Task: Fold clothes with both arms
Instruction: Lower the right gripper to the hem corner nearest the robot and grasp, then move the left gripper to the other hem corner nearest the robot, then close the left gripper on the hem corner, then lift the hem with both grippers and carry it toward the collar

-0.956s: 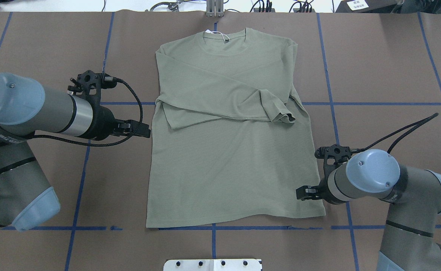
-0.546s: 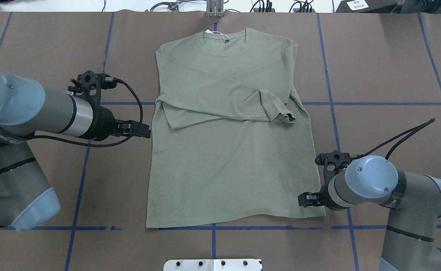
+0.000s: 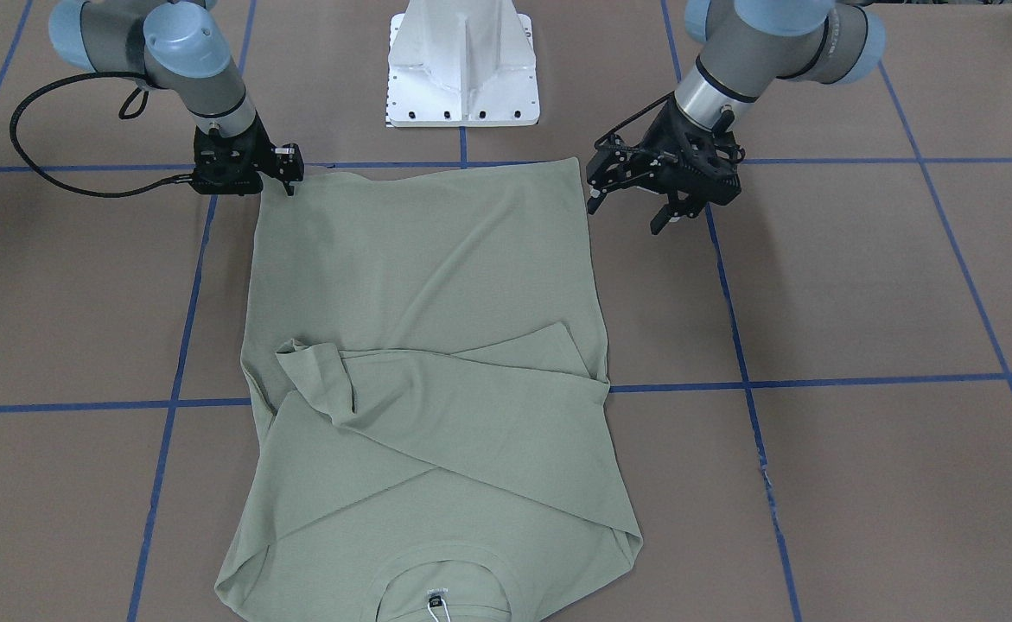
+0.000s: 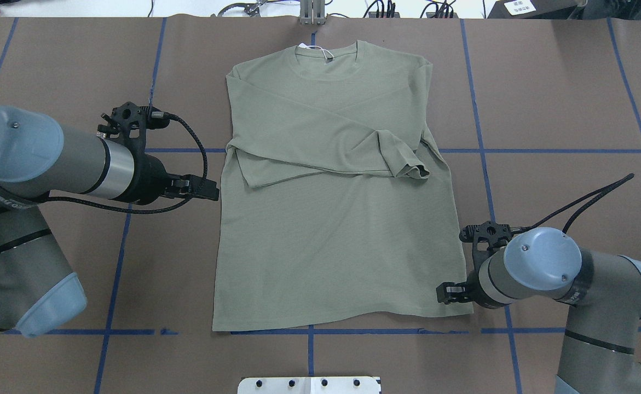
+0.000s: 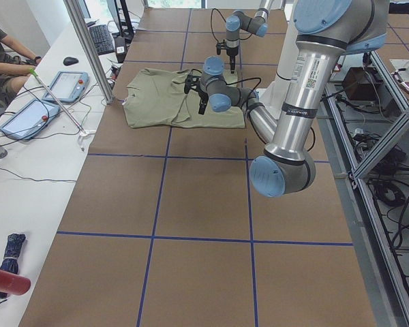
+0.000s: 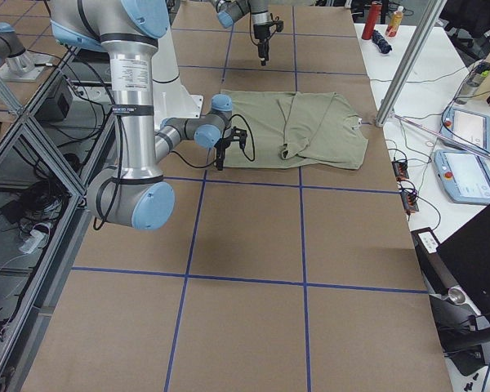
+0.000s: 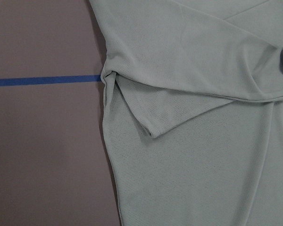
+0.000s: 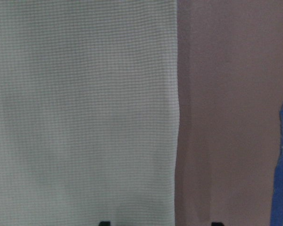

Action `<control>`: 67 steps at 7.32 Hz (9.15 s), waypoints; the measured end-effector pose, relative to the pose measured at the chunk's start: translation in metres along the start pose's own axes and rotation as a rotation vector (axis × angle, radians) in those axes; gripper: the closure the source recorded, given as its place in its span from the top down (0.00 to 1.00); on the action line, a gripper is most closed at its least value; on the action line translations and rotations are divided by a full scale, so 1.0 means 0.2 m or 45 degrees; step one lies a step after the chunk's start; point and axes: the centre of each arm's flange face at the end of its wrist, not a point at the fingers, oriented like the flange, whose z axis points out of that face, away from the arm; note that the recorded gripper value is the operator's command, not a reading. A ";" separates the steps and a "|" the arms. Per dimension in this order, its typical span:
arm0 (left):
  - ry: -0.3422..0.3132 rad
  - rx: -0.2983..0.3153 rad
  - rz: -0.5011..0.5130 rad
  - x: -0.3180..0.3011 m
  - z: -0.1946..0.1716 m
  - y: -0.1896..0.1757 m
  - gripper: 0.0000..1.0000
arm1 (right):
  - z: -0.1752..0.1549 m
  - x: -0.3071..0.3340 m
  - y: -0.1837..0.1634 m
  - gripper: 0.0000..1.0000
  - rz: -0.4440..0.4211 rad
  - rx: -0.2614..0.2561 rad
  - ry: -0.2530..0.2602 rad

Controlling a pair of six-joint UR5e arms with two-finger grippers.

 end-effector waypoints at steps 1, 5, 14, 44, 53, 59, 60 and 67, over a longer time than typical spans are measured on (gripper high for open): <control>0.003 0.002 0.002 0.00 -0.01 0.00 1.00 | 0.00 0.01 0.00 0.44 -0.001 -0.004 0.002; 0.011 0.008 0.005 0.01 -0.03 0.00 1.00 | 0.00 0.01 0.02 0.00 -0.004 -0.007 0.002; -0.079 -0.152 -0.347 0.23 0.30 0.63 1.00 | -0.30 -0.07 0.03 0.00 0.015 0.055 -0.133; -0.471 -0.175 -0.369 0.33 0.59 0.94 0.00 | -0.45 -0.07 -0.04 0.00 0.073 0.067 -0.202; -0.429 -0.258 -0.351 0.52 0.09 0.97 0.00 | -0.75 0.07 0.02 0.00 0.084 -0.141 -0.344; -0.392 -0.313 -0.257 0.61 -0.31 1.04 0.00 | -0.93 0.17 0.08 0.00 0.054 -0.238 -0.495; -0.384 -0.254 -0.226 0.56 -0.34 0.88 0.00 | -0.89 0.23 -0.06 0.00 0.085 -0.169 -0.515; -0.400 0.056 -0.240 0.15 -0.10 -0.14 0.00 | -0.93 0.23 -1.16 0.00 0.262 0.199 -0.592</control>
